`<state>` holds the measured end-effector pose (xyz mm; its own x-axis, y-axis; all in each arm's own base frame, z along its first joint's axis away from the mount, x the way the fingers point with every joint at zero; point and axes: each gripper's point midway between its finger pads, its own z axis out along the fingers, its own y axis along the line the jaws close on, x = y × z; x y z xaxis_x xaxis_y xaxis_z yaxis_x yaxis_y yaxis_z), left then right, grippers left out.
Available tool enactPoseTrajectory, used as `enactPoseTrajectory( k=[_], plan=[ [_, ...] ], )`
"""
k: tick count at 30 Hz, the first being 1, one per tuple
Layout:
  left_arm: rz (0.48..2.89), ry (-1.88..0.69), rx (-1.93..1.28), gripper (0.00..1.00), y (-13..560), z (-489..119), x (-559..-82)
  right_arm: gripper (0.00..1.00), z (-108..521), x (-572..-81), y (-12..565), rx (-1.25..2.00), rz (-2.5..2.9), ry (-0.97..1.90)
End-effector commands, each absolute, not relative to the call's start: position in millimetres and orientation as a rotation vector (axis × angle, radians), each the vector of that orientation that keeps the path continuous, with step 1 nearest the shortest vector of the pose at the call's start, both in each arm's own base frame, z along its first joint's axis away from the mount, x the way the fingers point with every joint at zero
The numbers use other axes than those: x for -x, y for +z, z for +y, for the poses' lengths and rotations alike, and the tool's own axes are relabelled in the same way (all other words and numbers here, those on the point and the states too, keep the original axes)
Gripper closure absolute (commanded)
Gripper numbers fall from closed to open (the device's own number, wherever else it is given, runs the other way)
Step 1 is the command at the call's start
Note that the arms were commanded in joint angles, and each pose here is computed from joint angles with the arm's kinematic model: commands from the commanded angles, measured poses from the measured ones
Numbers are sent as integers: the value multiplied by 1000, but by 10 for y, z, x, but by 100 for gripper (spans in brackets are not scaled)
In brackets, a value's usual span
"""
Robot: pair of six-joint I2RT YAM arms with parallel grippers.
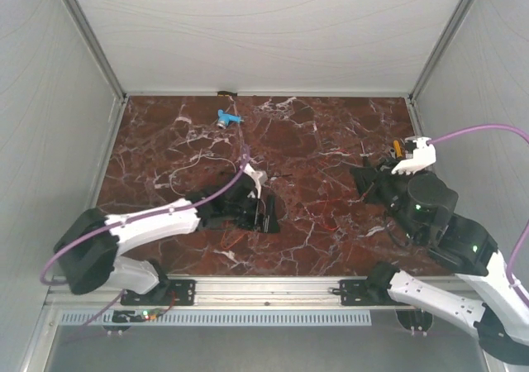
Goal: Zip-tie the wires
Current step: Move the cable to the center of the board.
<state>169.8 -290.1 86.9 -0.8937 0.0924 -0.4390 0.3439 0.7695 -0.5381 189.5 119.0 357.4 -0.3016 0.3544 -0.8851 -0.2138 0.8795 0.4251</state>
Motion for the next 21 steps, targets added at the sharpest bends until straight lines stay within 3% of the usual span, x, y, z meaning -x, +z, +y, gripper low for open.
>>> enactPoseTrajectory(
  k=[1, 10, 14, 21],
  plan=[
    [2566, -1019, -329, 20, 736, -3257, -1701, 100, 1108, -1858, 3606, -154, 1771, 582],
    [2626, -764, -203, 19, 195, -3150, -1950, 100, 1006, -1772, 3535, -182, 1776, 596],
    [2640, -533, -109, 19, -44, -2835, -2124, 100, 996, -1772, 3514, -182, 1781, 589],
    [2598, -361, 115, 19, -106, -2146, -2521, 100, 997, -1778, 3483, -177, 1790, 576]
  ],
)
